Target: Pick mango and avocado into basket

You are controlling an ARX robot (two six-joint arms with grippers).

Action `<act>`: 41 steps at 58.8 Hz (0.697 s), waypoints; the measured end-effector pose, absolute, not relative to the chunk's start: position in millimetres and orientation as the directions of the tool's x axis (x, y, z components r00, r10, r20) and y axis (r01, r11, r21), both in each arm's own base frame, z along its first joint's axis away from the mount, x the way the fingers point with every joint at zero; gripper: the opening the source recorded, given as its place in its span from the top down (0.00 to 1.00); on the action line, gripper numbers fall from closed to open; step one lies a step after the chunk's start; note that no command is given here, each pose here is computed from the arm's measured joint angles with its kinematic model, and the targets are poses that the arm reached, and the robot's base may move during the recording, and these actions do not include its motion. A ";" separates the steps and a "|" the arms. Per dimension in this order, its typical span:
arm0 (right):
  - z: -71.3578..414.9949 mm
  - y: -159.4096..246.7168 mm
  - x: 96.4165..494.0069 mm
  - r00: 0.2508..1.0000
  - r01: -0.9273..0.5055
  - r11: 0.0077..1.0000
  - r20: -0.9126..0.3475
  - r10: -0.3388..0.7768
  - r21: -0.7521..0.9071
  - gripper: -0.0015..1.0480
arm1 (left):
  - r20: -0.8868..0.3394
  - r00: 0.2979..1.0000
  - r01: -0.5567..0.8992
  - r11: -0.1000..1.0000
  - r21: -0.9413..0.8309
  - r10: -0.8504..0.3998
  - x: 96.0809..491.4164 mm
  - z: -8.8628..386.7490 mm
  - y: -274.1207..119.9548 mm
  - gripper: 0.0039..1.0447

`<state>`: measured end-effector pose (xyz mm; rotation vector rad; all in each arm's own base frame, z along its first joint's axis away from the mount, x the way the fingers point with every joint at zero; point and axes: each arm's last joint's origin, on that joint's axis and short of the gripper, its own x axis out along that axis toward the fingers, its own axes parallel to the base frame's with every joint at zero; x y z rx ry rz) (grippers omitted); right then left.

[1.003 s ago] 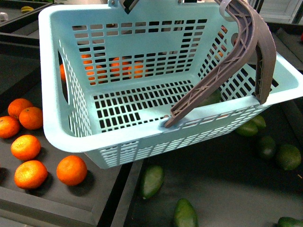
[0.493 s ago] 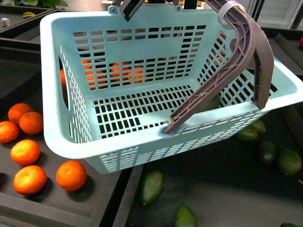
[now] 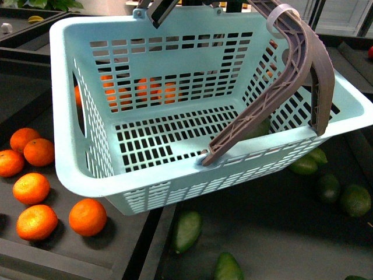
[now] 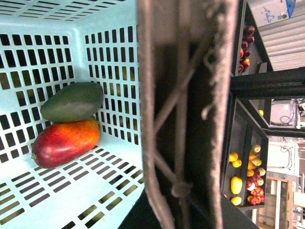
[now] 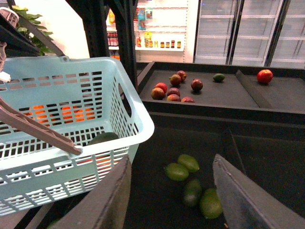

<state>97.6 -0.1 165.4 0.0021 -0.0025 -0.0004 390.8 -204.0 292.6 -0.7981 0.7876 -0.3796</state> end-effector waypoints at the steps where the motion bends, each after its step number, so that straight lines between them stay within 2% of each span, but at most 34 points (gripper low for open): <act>1: 165.4 -0.1 97.6 1.000 0.000 1.000 0.002 0.000 0.002 0.45 | -0.482 0.660 0.018 0.653 -0.757 -0.576 390.8 292.6 -204.0 0.95; 16: 165.4 -0.1 97.6 1.000 0.000 1.000 0.002 0.000 0.003 0.06 | -0.482 0.660 0.018 0.653 -0.757 -0.576 390.8 292.6 -204.0 0.95; 21: 165.4 -0.1 97.6 1.000 0.000 1.000 0.002 0.000 0.002 0.08 | -0.482 0.660 0.018 0.653 -0.757 -0.576 390.8 292.6 -204.0 0.95; 41: 165.3 -0.2 97.6 1.000 0.005 1.000 0.002 -0.005 0.003 0.07 | -0.482 0.651 0.029 0.653 -0.757 -0.587 388.1 292.5 -209.3 0.95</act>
